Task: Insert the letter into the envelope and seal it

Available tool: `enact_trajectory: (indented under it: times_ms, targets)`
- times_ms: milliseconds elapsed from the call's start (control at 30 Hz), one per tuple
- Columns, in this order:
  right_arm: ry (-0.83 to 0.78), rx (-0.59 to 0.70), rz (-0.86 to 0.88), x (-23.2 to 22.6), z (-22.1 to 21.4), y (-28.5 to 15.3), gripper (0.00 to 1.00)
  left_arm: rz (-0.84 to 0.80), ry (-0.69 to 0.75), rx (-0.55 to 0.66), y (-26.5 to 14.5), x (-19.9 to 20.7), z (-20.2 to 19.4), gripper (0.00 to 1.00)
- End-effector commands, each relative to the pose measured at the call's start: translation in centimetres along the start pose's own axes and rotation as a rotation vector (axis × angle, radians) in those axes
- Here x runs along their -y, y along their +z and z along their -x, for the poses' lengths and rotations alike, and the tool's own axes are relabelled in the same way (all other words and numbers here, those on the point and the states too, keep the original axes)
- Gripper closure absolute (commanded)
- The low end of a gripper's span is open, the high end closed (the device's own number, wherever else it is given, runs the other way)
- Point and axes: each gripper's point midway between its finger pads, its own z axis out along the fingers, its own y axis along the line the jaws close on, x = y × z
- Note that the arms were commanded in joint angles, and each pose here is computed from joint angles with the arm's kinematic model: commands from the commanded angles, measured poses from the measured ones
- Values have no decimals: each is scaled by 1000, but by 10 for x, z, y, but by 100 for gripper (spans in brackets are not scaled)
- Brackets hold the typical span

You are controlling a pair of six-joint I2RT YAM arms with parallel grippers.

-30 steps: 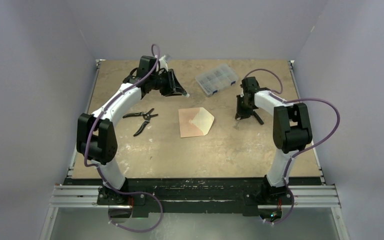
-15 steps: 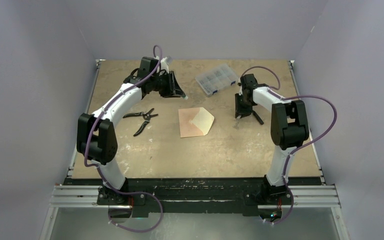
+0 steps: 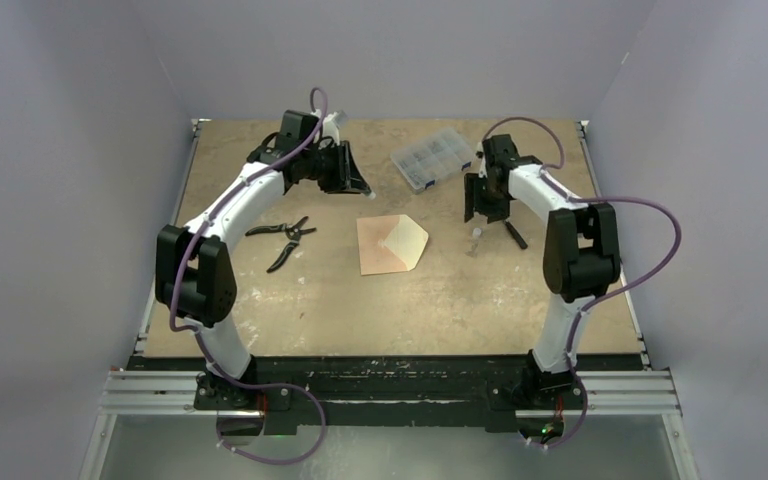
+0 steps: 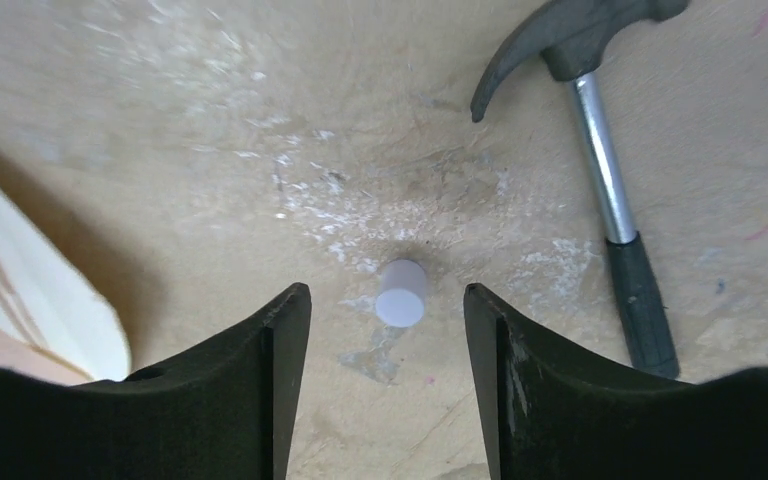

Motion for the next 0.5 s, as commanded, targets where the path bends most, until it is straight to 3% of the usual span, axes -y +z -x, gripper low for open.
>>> enact_trajectory:
  times_ms: [0,167,300,467]
  targets:
    - [18,324,44,-15,78,-89,39,-81,90,39,-7,26,18,100]
    - [-209,628,314,-65,107,-166,37,-179,134,53,-9,51,25,100]
    - [-500,740,599,-149,85,-218,32,-246,141,50,-14,66,23,100]
    - [-659,759,861,-210,56,-250,29,-402,181,25,-28,92,14,100]
